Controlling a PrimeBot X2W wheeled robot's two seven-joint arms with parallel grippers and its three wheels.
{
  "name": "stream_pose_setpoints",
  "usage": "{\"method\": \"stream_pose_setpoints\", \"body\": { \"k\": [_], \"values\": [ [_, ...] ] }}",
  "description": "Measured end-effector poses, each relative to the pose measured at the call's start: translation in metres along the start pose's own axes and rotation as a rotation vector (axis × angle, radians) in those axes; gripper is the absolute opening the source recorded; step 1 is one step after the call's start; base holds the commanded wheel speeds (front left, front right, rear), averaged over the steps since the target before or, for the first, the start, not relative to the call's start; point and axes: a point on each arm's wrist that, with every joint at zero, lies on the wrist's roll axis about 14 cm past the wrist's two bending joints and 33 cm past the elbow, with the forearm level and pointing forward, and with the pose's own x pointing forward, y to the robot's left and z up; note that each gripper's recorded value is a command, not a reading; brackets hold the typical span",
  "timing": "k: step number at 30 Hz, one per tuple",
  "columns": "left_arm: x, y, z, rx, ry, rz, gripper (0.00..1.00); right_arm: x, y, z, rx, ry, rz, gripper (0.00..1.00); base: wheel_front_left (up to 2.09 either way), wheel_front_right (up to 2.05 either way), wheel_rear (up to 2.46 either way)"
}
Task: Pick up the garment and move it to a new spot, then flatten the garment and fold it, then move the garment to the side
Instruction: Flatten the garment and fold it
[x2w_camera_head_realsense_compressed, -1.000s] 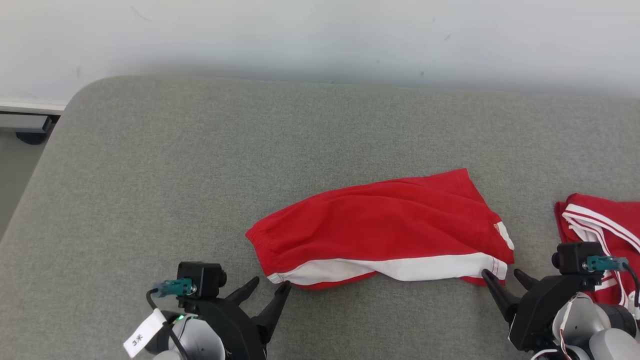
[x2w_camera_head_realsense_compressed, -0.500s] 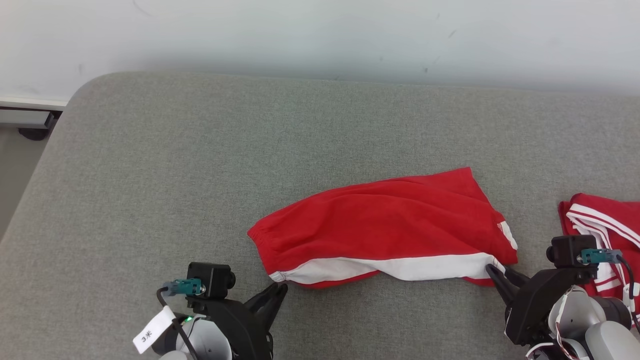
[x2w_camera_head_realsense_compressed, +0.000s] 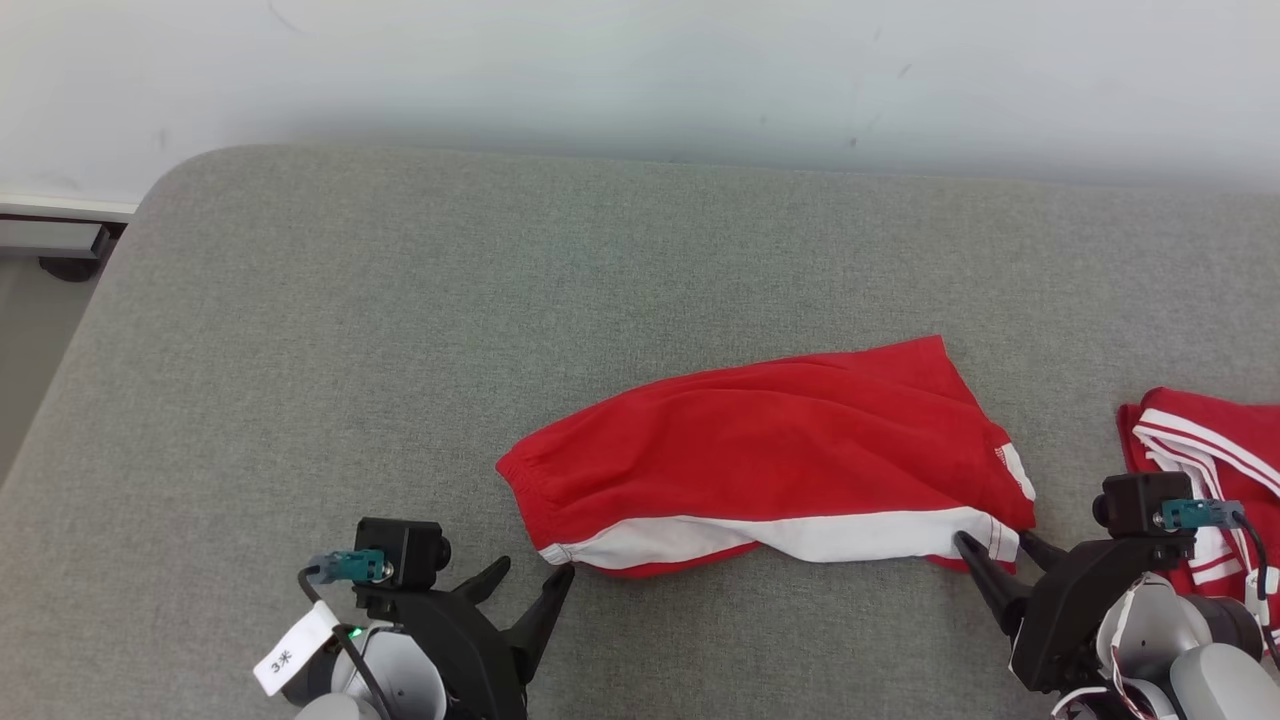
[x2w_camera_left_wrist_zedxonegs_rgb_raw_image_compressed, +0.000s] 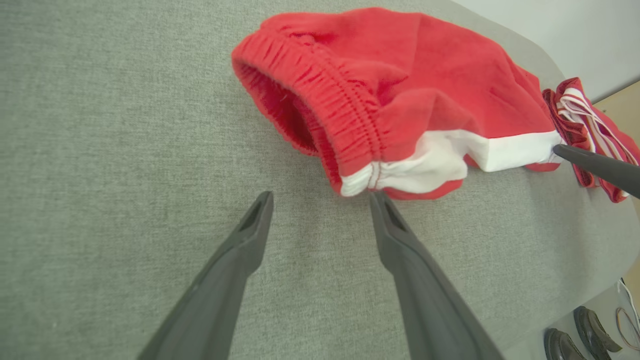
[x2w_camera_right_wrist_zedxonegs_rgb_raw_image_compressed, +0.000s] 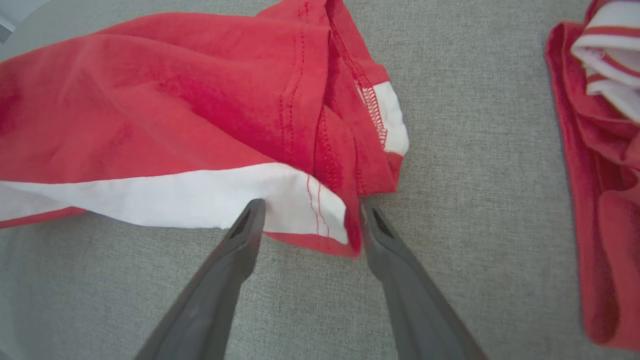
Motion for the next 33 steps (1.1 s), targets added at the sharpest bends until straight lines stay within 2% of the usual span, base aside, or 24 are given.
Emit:
{"method": "stream_pose_setpoints", "body": {
  "k": [6,10,12,13,15,16,17,18,20,22,25,29,30,31,32,33],
  "values": [
    [0.000,0.004,-0.002,-0.003,0.005,0.013,1.00,0.001,0.000,-0.001,0.000,0.004,0.002,1.00,0.00,0.00,0.00],
    [0.002,0.001,0.000,-0.011,-0.004,0.007,1.00,0.002,0.001,-0.003,0.000,0.015,0.003,0.87,0.00,0.00,0.00],
    [0.004,-0.001,0.003,-0.009,-0.010,0.001,1.00,0.003,0.001,-0.005,-0.001,0.021,0.004,0.85,0.00,0.00,0.00],
    [0.005,-0.001,0.006,-0.007,-0.015,-0.001,1.00,0.003,0.001,-0.005,0.000,0.022,0.004,0.77,0.00,0.00,0.00],
    [0.007,-0.002,0.009,-0.005,-0.021,-0.004,1.00,0.004,0.001,-0.006,0.001,0.025,0.003,0.69,0.00,0.00,0.00],
    [0.008,-0.003,0.009,-0.006,-0.023,-0.005,1.00,0.004,0.000,-0.006,0.001,0.027,0.003,0.55,0.00,0.00,0.00],
    [0.008,-0.002,0.010,-0.006,-0.024,-0.004,1.00,0.004,0.000,-0.007,0.002,0.028,0.003,0.48,0.00,0.00,0.00],
    [0.009,-0.002,0.010,-0.005,-0.023,-0.004,0.78,0.004,0.000,-0.007,0.002,0.029,0.002,0.46,0.00,0.00,0.00],
    [0.010,-0.001,0.010,-0.004,-0.022,-0.004,0.48,0.004,-0.001,-0.008,0.004,0.031,0.001,0.41,0.00,0.00,0.00],
    [0.010,-0.002,0.009,-0.002,-0.020,-0.011,0.43,0.005,-0.002,-0.009,0.005,0.033,-0.001,0.36,0.00,0.00,0.00],
    [0.011,-0.002,0.009,-0.003,-0.024,-0.011,0.44,0.005,-0.002,-0.010,0.006,0.037,-0.002,0.33,0.00,0.00,0.00],
    [0.011,-0.001,0.010,0.002,-0.030,-0.016,0.34,0.006,0.000,-0.011,0.005,0.043,0.003,0.20,0.00,0.00,0.00],
    [0.010,-0.001,0.011,0.005,-0.031,-0.020,0.19,0.006,0.000,-0.011,0.004,0.043,0.004,0.08,0.00,0.00,0.00],
    [0.010,0.000,0.011,0.006,-0.032,-0.018,0.05,0.006,0.001,-0.011,0.004,0.044,0.005,0.04,0.00,0.00,0.00],
    [0.009,0.001,0.011,0.007,-0.033,-0.015,0.00,0.006,0.001,-0.011,0.003,0.044,0.007,0.00,0.00,0.00,0.00],
    [0.009,0.001,0.011,0.008,-0.038,-0.017,0.00,0.006,0.001,-0.011,0.002,0.045,0.009,0.00,0.00,0.00,0.00]
  ]
}}
